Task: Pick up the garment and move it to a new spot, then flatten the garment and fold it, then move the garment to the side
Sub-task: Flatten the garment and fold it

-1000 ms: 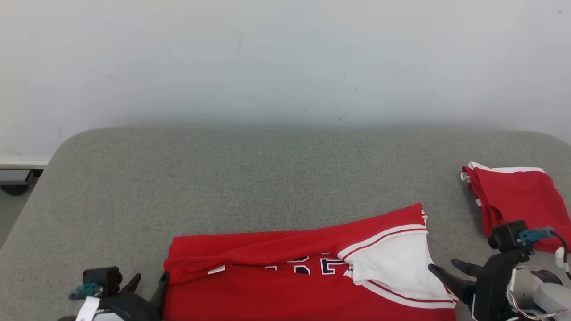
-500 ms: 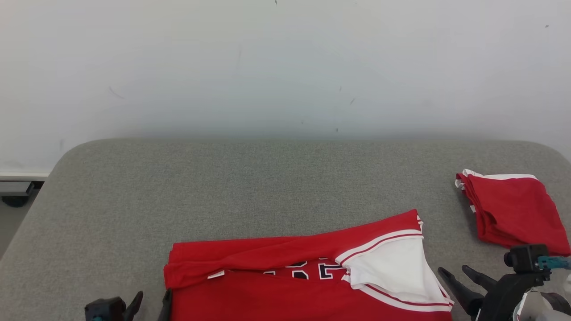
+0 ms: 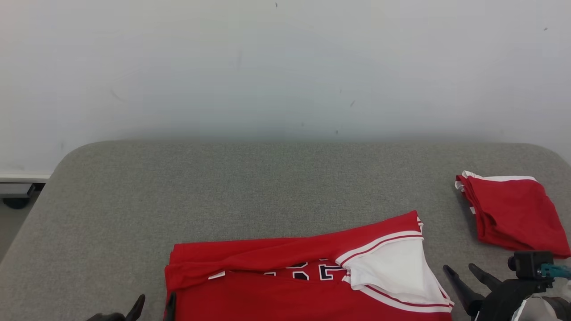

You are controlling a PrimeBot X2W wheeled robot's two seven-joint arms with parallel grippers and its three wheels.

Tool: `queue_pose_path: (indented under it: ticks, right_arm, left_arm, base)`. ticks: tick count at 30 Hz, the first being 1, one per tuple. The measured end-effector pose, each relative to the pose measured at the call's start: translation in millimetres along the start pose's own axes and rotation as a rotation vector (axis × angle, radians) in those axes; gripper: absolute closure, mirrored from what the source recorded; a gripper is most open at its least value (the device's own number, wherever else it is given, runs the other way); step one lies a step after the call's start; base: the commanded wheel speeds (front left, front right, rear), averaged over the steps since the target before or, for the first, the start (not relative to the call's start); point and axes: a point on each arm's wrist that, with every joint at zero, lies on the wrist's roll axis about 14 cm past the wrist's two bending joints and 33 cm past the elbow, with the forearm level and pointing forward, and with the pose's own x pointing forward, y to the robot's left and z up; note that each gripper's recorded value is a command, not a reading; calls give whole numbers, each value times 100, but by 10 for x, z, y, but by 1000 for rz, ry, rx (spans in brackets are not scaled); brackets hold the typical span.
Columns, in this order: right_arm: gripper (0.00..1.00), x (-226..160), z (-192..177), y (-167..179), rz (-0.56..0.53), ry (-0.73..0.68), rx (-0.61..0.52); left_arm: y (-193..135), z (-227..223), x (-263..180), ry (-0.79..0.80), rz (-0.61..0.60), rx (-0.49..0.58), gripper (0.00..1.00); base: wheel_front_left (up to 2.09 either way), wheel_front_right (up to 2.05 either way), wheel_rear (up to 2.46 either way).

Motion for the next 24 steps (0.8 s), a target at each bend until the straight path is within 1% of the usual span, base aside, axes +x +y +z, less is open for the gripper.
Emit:
queue_pose_path:
  ticks: [5,10,16,17,24]
  right_arm:
    - [0,48,-61,-49,-29,30,-58]
    - [0,201,37,-13,-38,45,-81]
    - [0,401,46,24,-47,137,-122]
    - [0,401,46,24,-47,137,-122]
    - [0,568,-45,-28,-84,265,-149]
  left_arm:
    - [7,108,-53,-44,4,3,0]
    - [-25,241,-81,-94,1,3,0]
    - [90,360,-120,-141,49,12,0]
    - [90,360,-120,-141,49,12,0]
    - [127,458,-133,-179,76,18,0]
  base:
    - [0,0,0]
    - [0,0,0]
    - [0,0,0]
    - [0,0,0]
    - [0,0,0]
